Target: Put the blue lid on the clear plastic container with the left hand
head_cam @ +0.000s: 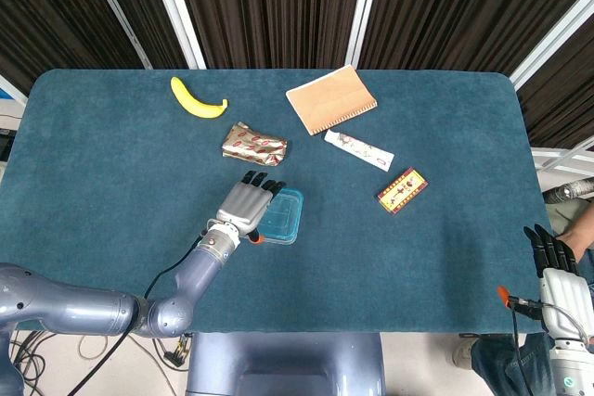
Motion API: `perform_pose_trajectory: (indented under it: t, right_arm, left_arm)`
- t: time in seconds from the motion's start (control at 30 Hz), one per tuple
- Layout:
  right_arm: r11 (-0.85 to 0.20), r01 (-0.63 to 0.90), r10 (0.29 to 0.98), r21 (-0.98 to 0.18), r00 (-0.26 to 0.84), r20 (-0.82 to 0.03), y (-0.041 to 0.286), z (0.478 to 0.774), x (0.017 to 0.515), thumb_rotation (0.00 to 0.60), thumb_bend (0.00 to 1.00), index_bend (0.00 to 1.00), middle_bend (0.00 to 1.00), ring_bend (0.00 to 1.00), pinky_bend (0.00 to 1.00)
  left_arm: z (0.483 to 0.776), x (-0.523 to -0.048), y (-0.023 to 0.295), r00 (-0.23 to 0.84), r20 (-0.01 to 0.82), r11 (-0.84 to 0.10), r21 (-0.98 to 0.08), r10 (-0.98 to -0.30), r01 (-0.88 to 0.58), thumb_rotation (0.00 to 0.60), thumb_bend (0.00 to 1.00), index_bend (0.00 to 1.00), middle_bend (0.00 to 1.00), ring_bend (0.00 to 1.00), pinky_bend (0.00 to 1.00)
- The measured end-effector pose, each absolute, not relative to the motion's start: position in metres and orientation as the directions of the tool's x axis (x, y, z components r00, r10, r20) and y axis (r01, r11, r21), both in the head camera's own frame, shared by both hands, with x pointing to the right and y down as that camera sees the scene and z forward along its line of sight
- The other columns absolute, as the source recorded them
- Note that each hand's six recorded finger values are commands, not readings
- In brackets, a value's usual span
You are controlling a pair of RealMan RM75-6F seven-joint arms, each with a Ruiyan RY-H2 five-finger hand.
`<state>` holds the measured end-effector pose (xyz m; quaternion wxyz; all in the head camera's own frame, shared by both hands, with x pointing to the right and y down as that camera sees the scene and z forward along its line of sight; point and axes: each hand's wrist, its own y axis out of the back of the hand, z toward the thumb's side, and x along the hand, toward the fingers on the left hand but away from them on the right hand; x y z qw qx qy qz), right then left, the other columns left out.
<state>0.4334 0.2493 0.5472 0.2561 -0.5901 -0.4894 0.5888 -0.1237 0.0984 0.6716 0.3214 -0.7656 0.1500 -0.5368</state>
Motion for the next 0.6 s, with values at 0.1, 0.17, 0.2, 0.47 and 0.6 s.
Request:
perform_pose_trajectory:
  t: [0.1, 0.17, 0.2, 0.47, 0.6]
  right_arm:
    - [-0.390, 0.276, 0.879, -0.879, -0.172, -0.444, 0.2492, 0.5473, 0.4335, 0.600, 0.27, 0.02, 0.00, 0.00, 0.00]
    - [-0.390, 0.276, 0.880, -0.879, -0.171, -0.444, 0.2491, 0.5472, 0.4334, 0.600, 0.27, 0.02, 0.00, 0.00, 0.00]
    - [-0.389, 0.276, 0.880, -0.879, -0.172, -0.444, 0.2491, 0.5472, 0.4334, 0.600, 0.27, 0.02, 0.00, 0.00, 0.00]
    - [-0.388, 0.276, 0.880, -0.879, -0.172, -0.443, 0.2492, 0.5470, 0.4336, 0.600, 0.27, 0.02, 0.00, 0.00, 0.00]
    - [-0.388, 0.277, 0.880, -0.879, -0.173, -0.443, 0.2491, 0.5469, 0.4337, 0.600, 0.27, 0.02, 0.00, 0.00, 0.00]
  left_arm:
    - [0.6729, -0.1222, 0.1001, 0.382, 0.726, -0.747, -0.653, -0.571, 0.124, 0.600, 0.15, 0.10, 0.23, 0.00, 0.00]
    - [0.6731, -0.1212, 0.1007, 0.385, 0.726, -0.745, -0.654, -0.571, 0.129, 0.600, 0.15, 0.10, 0.23, 0.00, 0.00]
    - [0.6733, -0.1207, 0.1009, 0.386, 0.725, -0.744, -0.656, -0.571, 0.132, 0.600, 0.15, 0.10, 0.23, 0.00, 0.00]
    - [0.6774, -0.1220, 0.1022, 0.379, 0.726, -0.739, -0.658, -0.574, 0.143, 0.600, 0.15, 0.10, 0.23, 0.00, 0.00]
    - [0.6798, -0.1231, 0.1028, 0.373, 0.730, -0.737, -0.658, -0.573, 0.155, 0.600, 0.15, 0.10, 0.23, 0.00, 0.00]
